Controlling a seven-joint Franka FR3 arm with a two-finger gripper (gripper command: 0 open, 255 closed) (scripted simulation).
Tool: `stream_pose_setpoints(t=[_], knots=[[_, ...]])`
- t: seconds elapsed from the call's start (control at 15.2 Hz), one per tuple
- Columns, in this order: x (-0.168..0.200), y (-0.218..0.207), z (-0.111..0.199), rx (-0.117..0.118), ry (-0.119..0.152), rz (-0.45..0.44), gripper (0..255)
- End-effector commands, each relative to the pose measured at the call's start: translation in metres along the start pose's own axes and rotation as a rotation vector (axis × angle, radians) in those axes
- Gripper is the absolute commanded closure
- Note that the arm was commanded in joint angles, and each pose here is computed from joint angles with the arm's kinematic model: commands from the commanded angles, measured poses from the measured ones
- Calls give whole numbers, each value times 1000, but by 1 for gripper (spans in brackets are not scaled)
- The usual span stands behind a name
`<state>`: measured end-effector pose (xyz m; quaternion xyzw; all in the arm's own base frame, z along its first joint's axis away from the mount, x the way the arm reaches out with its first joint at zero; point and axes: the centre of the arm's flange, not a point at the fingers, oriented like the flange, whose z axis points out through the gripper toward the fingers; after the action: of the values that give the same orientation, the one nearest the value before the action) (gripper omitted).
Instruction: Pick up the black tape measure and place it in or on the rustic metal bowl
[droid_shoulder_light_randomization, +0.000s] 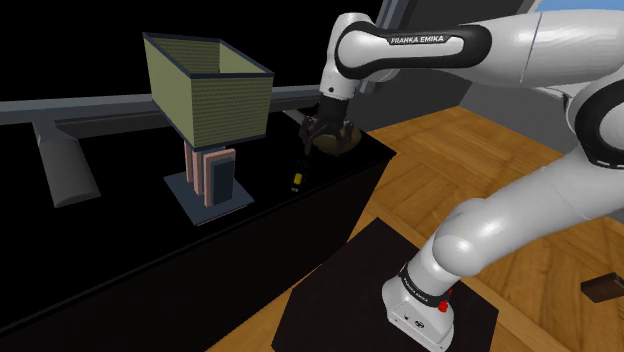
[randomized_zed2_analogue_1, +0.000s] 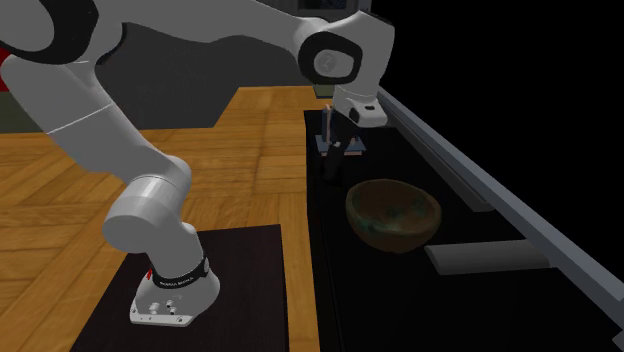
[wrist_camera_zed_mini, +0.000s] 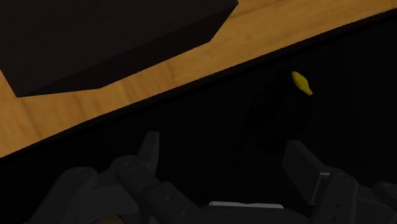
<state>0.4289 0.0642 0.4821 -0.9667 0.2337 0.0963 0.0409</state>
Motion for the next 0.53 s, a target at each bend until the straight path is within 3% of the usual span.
stream_pose_setpoints(t=[0.0, 0.13, 0.46], knots=[[15, -14, 10, 33, -16, 74, 0], [33, -28, 19, 64, -31, 144, 0], [35, -31, 41, 67, -33, 151, 0]])
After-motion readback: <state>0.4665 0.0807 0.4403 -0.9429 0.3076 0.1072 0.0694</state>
